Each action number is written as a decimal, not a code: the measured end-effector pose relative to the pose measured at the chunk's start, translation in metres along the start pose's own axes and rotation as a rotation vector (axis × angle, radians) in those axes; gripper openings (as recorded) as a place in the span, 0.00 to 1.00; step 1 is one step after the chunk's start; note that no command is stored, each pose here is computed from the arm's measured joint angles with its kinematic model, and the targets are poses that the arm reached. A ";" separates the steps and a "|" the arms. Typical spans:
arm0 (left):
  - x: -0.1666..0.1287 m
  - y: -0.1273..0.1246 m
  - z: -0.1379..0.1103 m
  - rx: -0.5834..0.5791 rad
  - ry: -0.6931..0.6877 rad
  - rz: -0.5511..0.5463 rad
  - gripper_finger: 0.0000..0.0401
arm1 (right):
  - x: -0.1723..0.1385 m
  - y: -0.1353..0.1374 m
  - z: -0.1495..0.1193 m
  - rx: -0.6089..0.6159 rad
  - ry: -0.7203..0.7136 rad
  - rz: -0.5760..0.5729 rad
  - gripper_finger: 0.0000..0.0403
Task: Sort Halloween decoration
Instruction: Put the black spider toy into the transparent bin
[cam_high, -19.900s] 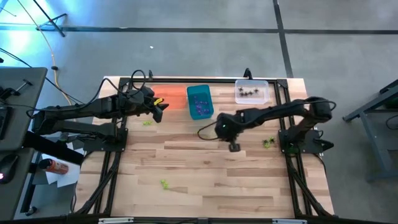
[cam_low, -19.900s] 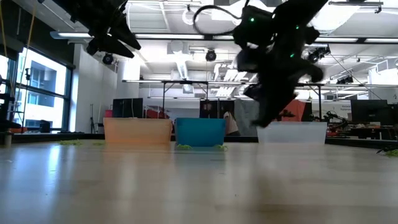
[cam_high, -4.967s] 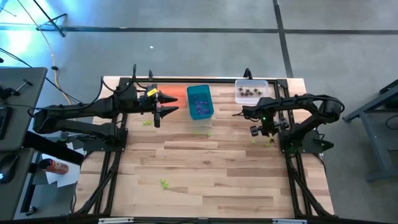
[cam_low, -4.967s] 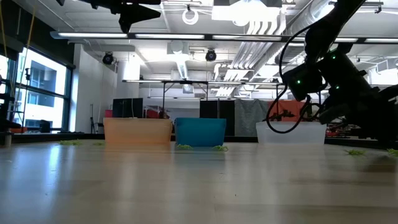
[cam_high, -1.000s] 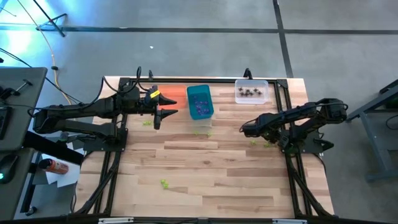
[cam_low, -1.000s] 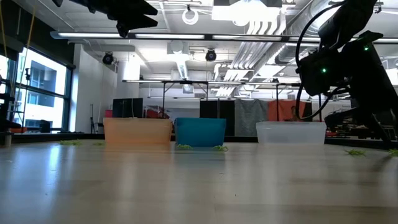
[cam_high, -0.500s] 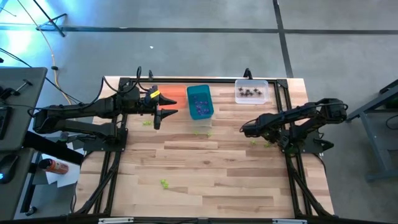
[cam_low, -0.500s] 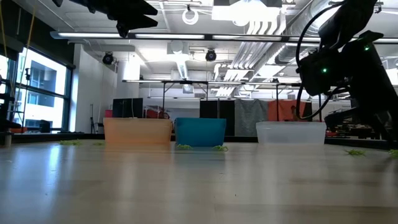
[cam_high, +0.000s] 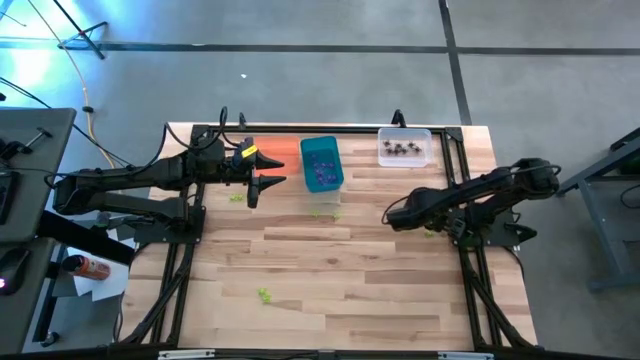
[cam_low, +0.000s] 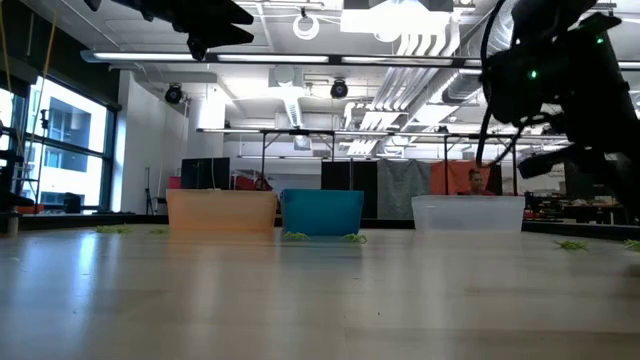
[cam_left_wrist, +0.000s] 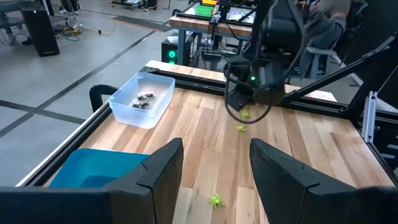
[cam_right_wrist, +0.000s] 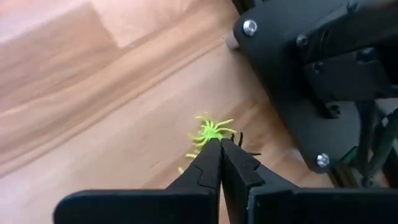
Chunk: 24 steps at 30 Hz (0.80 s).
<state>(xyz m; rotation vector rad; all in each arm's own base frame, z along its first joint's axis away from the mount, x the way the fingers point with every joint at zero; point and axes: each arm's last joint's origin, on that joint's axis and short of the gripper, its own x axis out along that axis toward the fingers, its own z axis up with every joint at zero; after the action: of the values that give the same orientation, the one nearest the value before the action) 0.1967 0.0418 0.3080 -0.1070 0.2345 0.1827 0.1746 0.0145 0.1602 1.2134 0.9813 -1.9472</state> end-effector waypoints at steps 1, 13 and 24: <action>0.000 0.000 0.000 0.000 0.000 0.000 0.43 | -0.005 0.000 -0.001 -0.013 -0.015 0.013 0.00; 0.000 -0.001 0.003 0.003 -0.031 -0.010 0.43 | -0.098 0.022 0.013 -0.223 -0.254 0.602 0.00; 0.000 -0.002 0.007 0.006 -0.070 -0.041 0.43 | -0.166 0.056 0.113 -0.417 -0.442 0.850 0.00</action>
<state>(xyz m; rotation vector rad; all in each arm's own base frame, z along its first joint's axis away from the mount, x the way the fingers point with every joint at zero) 0.1984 0.0411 0.3149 -0.0994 0.1630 0.1444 0.2315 -0.0889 0.3321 0.7251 0.4737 -1.1718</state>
